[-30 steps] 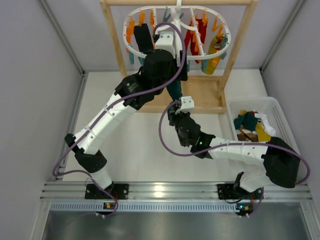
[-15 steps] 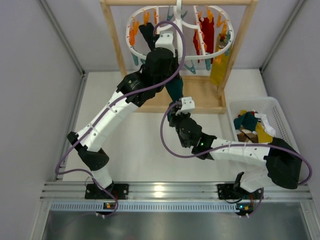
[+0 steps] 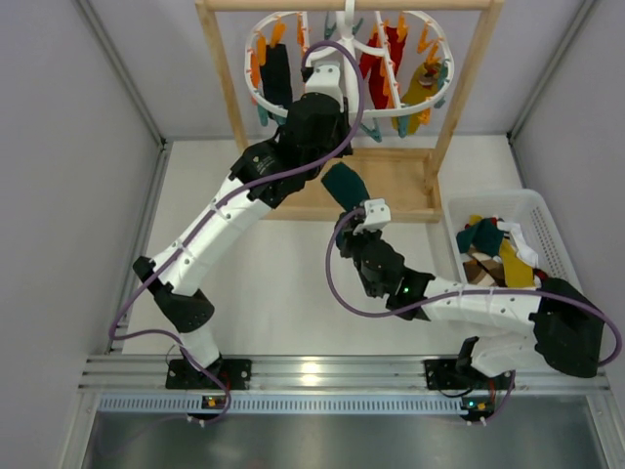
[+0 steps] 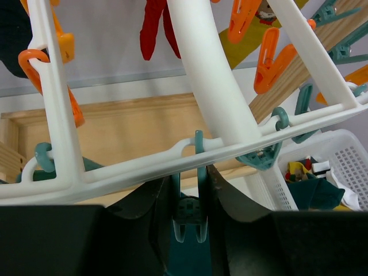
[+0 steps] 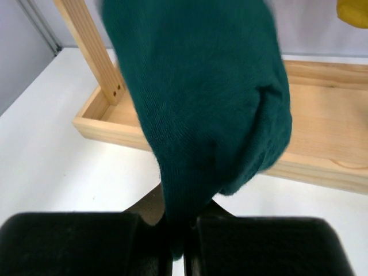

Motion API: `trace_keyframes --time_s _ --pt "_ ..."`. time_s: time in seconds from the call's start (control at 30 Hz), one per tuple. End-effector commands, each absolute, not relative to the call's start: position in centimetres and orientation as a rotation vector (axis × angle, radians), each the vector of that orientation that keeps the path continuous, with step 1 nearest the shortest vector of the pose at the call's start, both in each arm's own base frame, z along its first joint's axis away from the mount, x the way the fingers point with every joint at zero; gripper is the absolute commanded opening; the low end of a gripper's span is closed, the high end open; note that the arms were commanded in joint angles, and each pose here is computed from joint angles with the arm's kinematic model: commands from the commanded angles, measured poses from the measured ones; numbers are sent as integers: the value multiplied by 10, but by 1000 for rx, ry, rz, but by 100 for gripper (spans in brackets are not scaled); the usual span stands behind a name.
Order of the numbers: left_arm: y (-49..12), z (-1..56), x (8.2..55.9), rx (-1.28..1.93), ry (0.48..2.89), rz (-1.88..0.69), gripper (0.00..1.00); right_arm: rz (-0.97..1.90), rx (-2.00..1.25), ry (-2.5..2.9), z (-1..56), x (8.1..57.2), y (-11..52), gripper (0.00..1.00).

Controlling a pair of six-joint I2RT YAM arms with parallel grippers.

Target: Remove the socks clipped to the hanger

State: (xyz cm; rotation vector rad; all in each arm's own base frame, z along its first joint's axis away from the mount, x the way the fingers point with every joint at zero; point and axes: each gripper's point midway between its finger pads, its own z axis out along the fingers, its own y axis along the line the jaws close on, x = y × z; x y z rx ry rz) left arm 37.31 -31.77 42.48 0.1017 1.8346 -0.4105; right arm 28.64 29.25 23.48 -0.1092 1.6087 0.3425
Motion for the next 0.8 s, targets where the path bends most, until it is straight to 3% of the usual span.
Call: trace_keyframes --time_s 0.0,0.07,0.17,0.3,0.53,0.7,0.77 --pt "-317 449 375 91 1768 -461 0 426 -62 1585 253 270 281 0" --pt "-319 447 374 100 1776 -470 1 416 -75 1601 250 265 272 0" --pt "-324 442 368 138 1792 -507 12 371 -100 1686 247 258 253 0" --pt "-333 438 355 212 1812 -581 45 238 -33 1854 228 274 183 0" --pt "-325 438 331 235 1828 -654 71 60 225 1868 248 287 78 0" --pt "-311 448 309 259 1808 -698 84 -7 393 1868 252 301 19 0" --pt "-306 450 300 274 1804 -711 95 -40 463 1869 252 307 -5 0"
